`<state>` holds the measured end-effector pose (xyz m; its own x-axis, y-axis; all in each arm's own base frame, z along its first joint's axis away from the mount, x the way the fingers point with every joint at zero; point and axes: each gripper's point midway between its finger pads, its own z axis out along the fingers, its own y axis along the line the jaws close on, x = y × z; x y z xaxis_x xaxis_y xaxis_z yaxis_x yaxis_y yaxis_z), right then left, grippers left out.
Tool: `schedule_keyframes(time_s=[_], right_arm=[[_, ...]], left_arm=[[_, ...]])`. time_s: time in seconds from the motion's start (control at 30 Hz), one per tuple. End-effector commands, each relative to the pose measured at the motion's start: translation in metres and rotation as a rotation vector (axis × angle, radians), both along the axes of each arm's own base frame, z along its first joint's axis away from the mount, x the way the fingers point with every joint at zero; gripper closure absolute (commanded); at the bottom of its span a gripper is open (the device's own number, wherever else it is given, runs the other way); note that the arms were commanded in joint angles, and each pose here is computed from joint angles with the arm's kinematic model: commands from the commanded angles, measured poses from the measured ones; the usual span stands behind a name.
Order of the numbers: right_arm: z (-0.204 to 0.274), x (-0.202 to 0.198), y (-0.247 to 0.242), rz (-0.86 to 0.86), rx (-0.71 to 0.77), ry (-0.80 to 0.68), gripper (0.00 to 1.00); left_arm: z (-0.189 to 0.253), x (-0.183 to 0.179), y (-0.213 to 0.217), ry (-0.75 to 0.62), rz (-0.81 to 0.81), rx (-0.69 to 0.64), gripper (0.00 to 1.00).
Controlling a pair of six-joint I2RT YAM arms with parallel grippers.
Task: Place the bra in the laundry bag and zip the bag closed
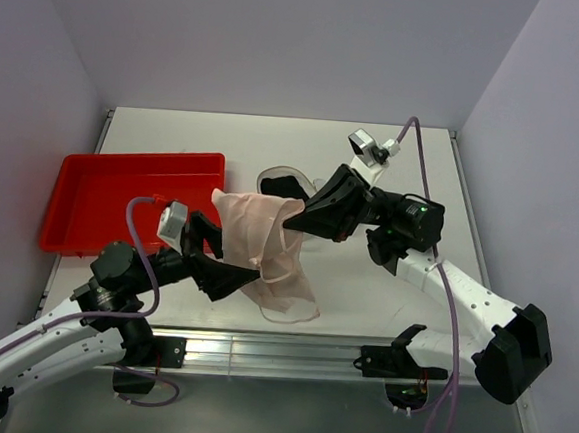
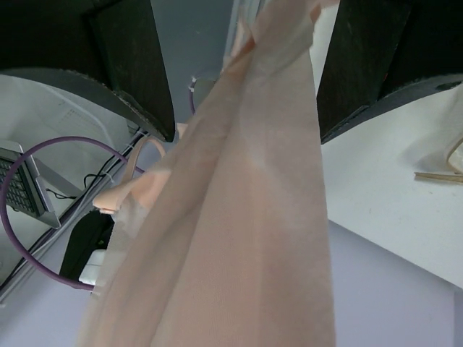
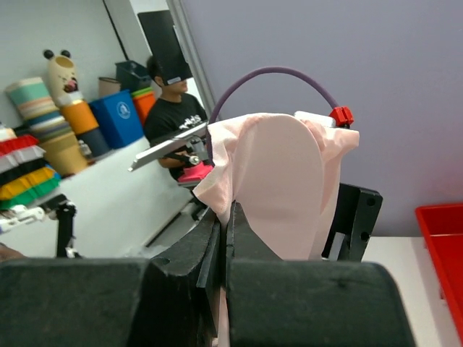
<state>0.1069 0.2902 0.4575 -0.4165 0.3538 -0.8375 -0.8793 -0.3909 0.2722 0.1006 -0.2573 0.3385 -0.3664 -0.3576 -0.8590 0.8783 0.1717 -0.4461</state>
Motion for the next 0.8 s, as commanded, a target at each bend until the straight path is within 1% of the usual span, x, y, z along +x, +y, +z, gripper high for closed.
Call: schedule_keyframes(time_s=[0.0, 0.03, 0.07, 0.13, 0.17, 0.27, 0.33, 0.43, 0.47, 0.53, 0.57, 0.6, 0.73, 0.77], right_arm=[[0.026, -0.017, -0.014, 0.043, 0.091, -0.072, 1.0], [0.027, -0.016, -0.014, 0.039, 0.098, -0.067, 1.0], [0.027, -0.015, -0.014, 0.034, 0.097, -0.063, 1.0], [0.026, -0.011, -0.012, 0.021, 0.096, -0.054, 1.0], [0.025, -0.01, -0.011, 0.017, 0.095, -0.048, 1.0], [0.023, -0.005, -0.01, 0.001, 0.098, -0.037, 1.0], [0.022, 0.0, -0.011, -0.016, 0.102, -0.029, 1.0], [0.022, 0.005, -0.012, -0.026, 0.105, -0.013, 1.0], [0.022, 0.005, -0.013, -0.025, 0.107, -0.011, 1.0], [0.021, 0.005, -0.015, -0.02, 0.112, -0.001, 1.0], [0.019, 0.005, -0.015, -0.021, 0.111, 0.003, 1.0], [0.017, 0.008, -0.015, -0.028, 0.108, 0.011, 1.0], [0.003, 0.022, -0.016, -0.076, 0.079, 0.069, 1.0], [-0.007, 0.028, -0.014, -0.093, 0.056, 0.101, 1.0]], left_arm=[[0.023, -0.009, -0.002, -0.069, -0.052, -0.065, 0.19], [0.023, -0.01, -0.004, -0.068, -0.064, -0.064, 0.23], [0.025, -0.01, -0.005, -0.075, -0.069, -0.075, 0.3], [0.025, -0.011, -0.007, -0.07, -0.08, -0.073, 0.34], [0.023, -0.011, -0.009, -0.066, -0.089, -0.066, 0.39], [0.018, -0.009, -0.01, -0.051, -0.083, -0.06, 0.45], [0.017, -0.009, -0.008, -0.049, -0.08, -0.064, 0.46], [0.014, -0.006, -0.007, -0.035, -0.058, -0.06, 0.6], [0.014, -0.005, -0.007, -0.032, -0.053, -0.061, 0.72], [0.014, -0.002, -0.004, -0.026, -0.031, -0.063, 0.83], [0.016, -0.001, -0.003, -0.029, -0.021, -0.064, 0.94], [0.017, 0.0, -0.002, -0.028, -0.011, -0.061, 1.0], [0.021, 0.001, 0.008, -0.022, 0.033, -0.061, 1.0], [0.018, 0.001, 0.009, -0.011, 0.036, -0.05, 1.0]])
